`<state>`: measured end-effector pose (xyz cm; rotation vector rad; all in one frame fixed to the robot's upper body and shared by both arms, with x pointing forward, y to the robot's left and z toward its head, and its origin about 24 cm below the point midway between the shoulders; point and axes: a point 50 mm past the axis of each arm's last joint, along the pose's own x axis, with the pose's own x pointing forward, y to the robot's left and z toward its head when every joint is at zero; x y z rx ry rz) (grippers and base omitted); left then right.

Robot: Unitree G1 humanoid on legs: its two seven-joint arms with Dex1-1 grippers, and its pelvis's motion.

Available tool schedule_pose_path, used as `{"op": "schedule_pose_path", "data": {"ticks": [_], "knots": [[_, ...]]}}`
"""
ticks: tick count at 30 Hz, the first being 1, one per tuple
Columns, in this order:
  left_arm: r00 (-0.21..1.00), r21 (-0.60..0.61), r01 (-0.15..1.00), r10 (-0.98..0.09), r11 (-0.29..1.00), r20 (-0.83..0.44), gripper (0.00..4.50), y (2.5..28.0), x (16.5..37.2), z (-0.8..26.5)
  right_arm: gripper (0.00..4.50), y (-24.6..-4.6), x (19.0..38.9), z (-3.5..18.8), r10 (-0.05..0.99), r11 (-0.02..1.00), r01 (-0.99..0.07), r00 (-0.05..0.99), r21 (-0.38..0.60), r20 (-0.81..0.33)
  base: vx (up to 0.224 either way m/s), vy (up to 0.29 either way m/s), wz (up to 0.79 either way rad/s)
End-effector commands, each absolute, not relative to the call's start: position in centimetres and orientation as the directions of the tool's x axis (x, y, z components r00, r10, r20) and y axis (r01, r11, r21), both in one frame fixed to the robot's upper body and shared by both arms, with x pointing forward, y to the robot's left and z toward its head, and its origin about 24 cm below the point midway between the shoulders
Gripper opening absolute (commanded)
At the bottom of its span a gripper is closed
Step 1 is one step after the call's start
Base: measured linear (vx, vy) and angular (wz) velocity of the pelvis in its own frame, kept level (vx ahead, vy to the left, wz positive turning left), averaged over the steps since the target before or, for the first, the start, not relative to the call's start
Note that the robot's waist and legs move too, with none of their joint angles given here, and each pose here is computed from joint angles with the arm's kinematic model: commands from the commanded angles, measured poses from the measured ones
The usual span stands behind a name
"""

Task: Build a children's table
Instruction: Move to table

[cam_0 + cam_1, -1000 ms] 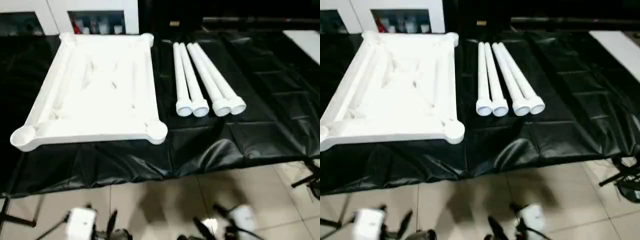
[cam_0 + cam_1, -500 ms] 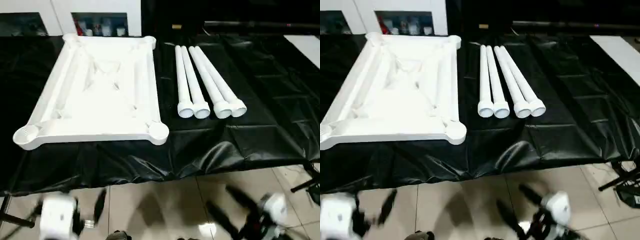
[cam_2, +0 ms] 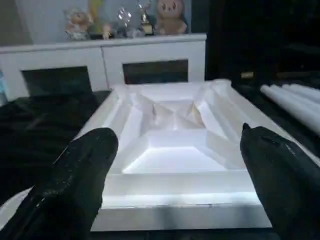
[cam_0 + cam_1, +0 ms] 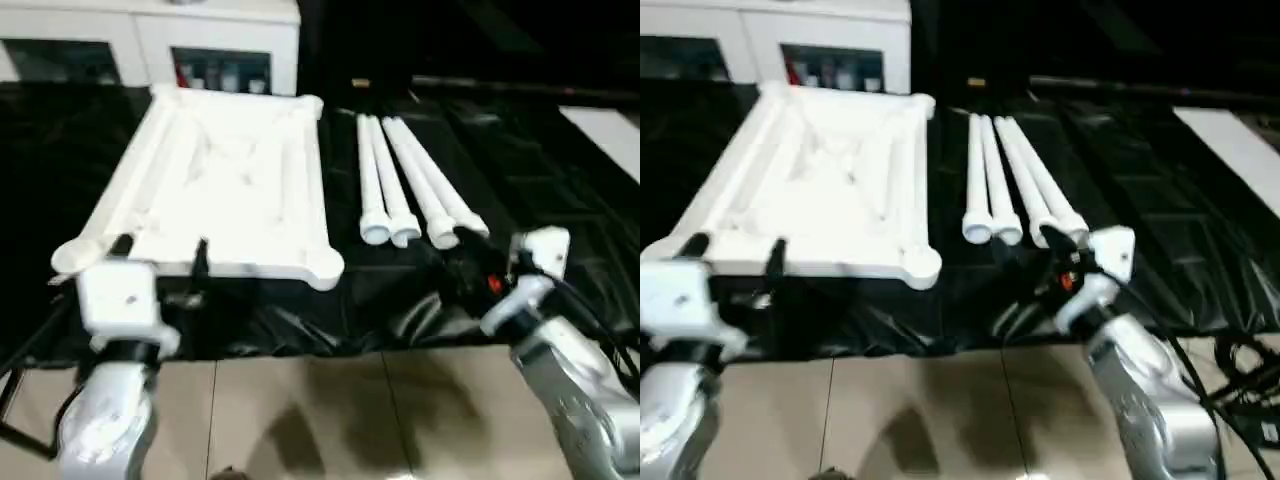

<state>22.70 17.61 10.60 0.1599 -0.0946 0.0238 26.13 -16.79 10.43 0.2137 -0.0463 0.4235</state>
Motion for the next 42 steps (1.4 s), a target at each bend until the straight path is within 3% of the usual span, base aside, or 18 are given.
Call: {"op": "schedule_pose_path", "data": {"ticks": [1,2,3,4,6,7,12,15,17,19,23,25,29,39,42], "knots": [[0.997,0.159,0.011,-0.024,0.987,0.078,4.48,16.6,23.7,10.2,4.5,-17.6,26.8,10.5,0.317,0.93,-0.326,0.945,0.172,0.082,0.0,0.0,0.0],[0.997,0.165,0.037,-0.048,0.986,0.058,4.48,16.1,24.9,10.2,4.5,-17.8,27.7,10.6,0.273,0.938,-0.277,0.961,0.207,0.052,0.0,0.0,0.0],[0.997,0.165,0.037,-0.048,0.986,0.058,4.48,16.1,24.9,10.2,4.5,-17.8,27.7,10.6,0.273,0.938,-0.277,0.961,0.207,0.052,0.0,0.0,0.0],[0.998,0.18,0.042,-0.05,0.983,0.042,4.48,15.9,26.4,10.2,4.5,-17.1,28.4,10.6,0.279,0.92,-0.282,0.959,0.272,0.053,0.0,0.0,0.0],[0.999,0.202,0.038,-0.044,0.979,0.022,4.48,15.9,26.8,10.0,4.5,-16.7,28.6,10.4,0.294,0.913,-0.296,0.954,0.279,0.051,0.0,0.0,0.0],[0.999,0.241,0.045,-0.044,0.97,-0.011,4.48,16.3,27.4,9.6,4.5,-15.6,28.6,9.8,0.334,0.915,-0.331,0.942,0.23,0.03,0.0,0.0,0.0],[1.0,0.238,0.007,-0.004,0.971,-0.014,4.48,17.6,27.8,9.8,4.5,-13.2,27.9,8.2,0.435,0.896,-0.431,0.9,0.106,-0.016,-0.005,-0.004,0.06],[1.0,0.244,0.016,-0.01,0.97,-0.027,4.48,17.5,27.9,9.7,4.5,-12.9,27.9,7.7,0.434,0.897,-0.427,0.9,0.118,-0.044,0.018,-0.023,0.65],[0.999,0.229,0.033,-0.026,0.973,-0.033,4.48,17.1,28.2,9.6,4.5,-12.6,27.9,7.3,0.469,0.871,-0.451,0.881,0.195,-0.06,-0.017,0.001,0.35],[0.999,0.236,0.037,-0.03,0.971,-0.034,4.48,17.1,28.4,9.6,4.5,-12.3,28.0,7.1,0.483,0.862,-0.462,0.873,0.209,-0.066,-0.011,-0.028,0.28],[0.998,0.227,0.055,-0.049,0.972,-0.029,4.48,16.9,28.6,9.8,4.5,-12.4,28.4,7.5,0.446,0.872,-0.424,0.894,0.243,-0.041,-0.003,-0.009,0.05],[0.996,0.23,0.087,-0.08,0.969,-0.037,4.48,16.5,28.8,9.8,4.5,-13.3,28.8,7.4,0.37,0.891,-0.334,0.927,0.308,-0.063,-0.026,0.005,-0.02],[0.994,0.226,0.109,-0.1,0.968,-0.053,4.48,16.1,28.9,9.4,4.5,-14.4,29.2,7.1,0.303,0.929,-0.279,0.95,0.244,-0.071,0.0,0.0,0.0],[0.991,0.186,0.126,-0.117,0.975,-0.06,4.48,16.0,28.8,9.3,4.5,-14.2,29.0,7.6,0.318,0.935,-0.303,0.946,0.184,-0.058,0.0,0.0,0.0],[0.992,0.174,0.123,-0.114,0.977,-0.061,4.48,15.9,28.7,9.2,4.5,-13.5,28.7,7.4,0.396,0.913,-0.385,0.917,0.137,-0.056,0.0,0.0,0.0]]}}
